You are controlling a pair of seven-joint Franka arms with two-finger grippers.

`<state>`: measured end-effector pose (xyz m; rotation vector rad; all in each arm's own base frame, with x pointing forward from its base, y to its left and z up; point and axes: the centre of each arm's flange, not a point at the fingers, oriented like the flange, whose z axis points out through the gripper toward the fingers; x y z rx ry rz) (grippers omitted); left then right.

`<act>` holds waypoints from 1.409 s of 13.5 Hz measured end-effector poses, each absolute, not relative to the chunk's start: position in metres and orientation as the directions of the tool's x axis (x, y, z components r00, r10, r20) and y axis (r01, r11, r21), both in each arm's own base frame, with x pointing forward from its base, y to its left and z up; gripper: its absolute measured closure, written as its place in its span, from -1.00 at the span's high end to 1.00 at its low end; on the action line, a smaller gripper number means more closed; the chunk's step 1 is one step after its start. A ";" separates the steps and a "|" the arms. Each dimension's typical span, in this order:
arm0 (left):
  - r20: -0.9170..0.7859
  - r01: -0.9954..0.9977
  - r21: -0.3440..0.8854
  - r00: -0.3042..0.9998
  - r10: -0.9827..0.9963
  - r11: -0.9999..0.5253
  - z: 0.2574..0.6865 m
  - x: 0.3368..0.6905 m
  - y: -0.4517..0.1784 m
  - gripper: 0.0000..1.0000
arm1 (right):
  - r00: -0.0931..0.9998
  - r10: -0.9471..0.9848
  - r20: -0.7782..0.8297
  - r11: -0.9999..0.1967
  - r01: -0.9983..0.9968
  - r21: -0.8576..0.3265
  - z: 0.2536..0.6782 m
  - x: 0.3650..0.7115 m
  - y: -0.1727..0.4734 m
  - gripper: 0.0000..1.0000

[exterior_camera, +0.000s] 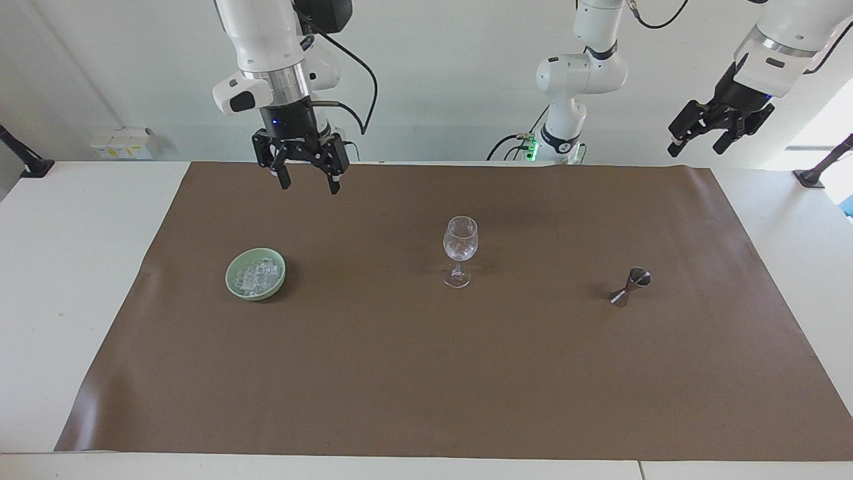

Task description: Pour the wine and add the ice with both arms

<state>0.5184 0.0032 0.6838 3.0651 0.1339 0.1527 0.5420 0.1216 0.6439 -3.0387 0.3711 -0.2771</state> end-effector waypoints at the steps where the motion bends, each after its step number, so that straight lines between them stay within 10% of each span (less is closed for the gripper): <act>1: 0.139 0.074 0.077 0.987 0.084 -0.994 0.686 0.523 -0.002 1.00 | 0.961 -0.231 0.152 -0.972 -0.222 -0.072 0.648 0.538 0.105 1.00; 19: 0.029 0.077 0.001 0.997 0.077 -0.997 0.688 0.507 0.005 1.00 | 0.992 -0.121 -0.032 -0.993 -0.121 0.006 0.617 0.524 -0.027 1.00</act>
